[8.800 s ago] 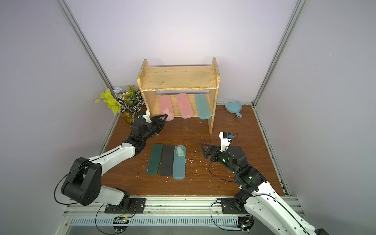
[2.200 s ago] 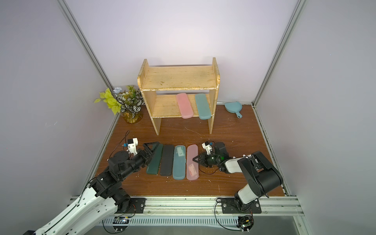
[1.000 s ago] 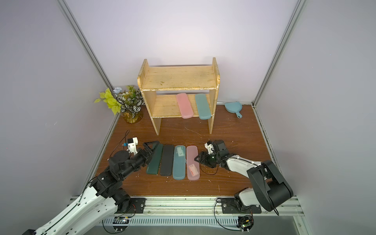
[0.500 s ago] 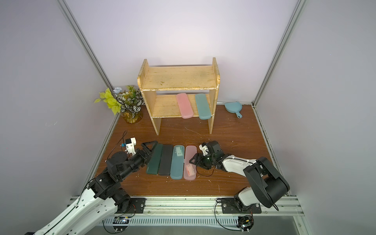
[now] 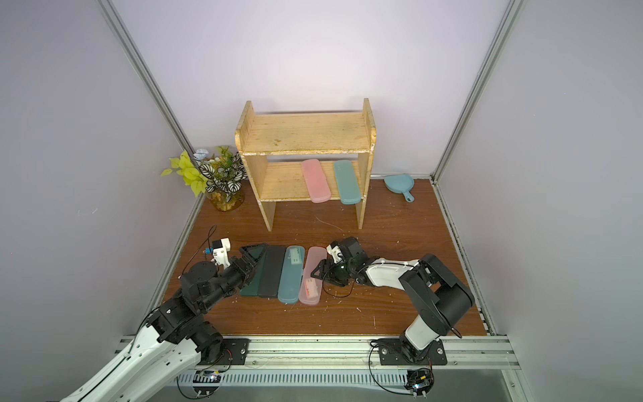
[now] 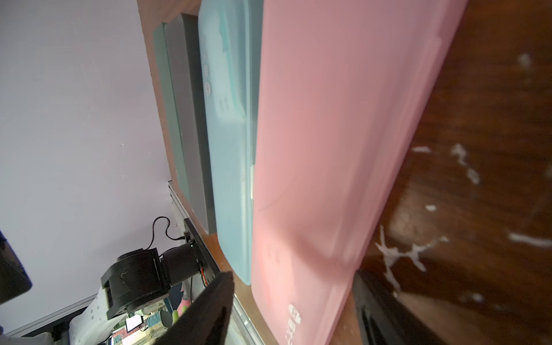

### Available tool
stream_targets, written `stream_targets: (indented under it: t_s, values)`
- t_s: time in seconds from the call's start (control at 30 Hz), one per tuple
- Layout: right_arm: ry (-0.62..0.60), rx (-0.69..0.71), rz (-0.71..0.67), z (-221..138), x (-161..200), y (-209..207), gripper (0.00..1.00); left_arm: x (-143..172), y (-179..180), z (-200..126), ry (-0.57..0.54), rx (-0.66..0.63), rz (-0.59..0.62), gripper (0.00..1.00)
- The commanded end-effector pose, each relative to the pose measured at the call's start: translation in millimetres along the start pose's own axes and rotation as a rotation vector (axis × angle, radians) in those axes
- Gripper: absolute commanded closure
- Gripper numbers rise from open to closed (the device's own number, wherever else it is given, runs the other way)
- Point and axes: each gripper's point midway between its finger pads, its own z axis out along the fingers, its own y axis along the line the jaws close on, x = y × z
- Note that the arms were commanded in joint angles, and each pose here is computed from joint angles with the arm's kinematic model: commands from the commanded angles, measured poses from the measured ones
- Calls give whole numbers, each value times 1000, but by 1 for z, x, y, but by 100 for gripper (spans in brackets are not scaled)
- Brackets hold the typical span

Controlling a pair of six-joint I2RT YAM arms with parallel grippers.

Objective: Remove the pencil cases from the shelf
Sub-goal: Move the pencil case to the center of the board.

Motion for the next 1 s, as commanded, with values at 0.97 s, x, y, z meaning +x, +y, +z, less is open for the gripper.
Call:
stream_targets:
  t_s: [0.97]
  values:
    - [-96, 37, -110, -64, -44, 12, 1, -17, -111, 127, 20, 102, 82, 1]
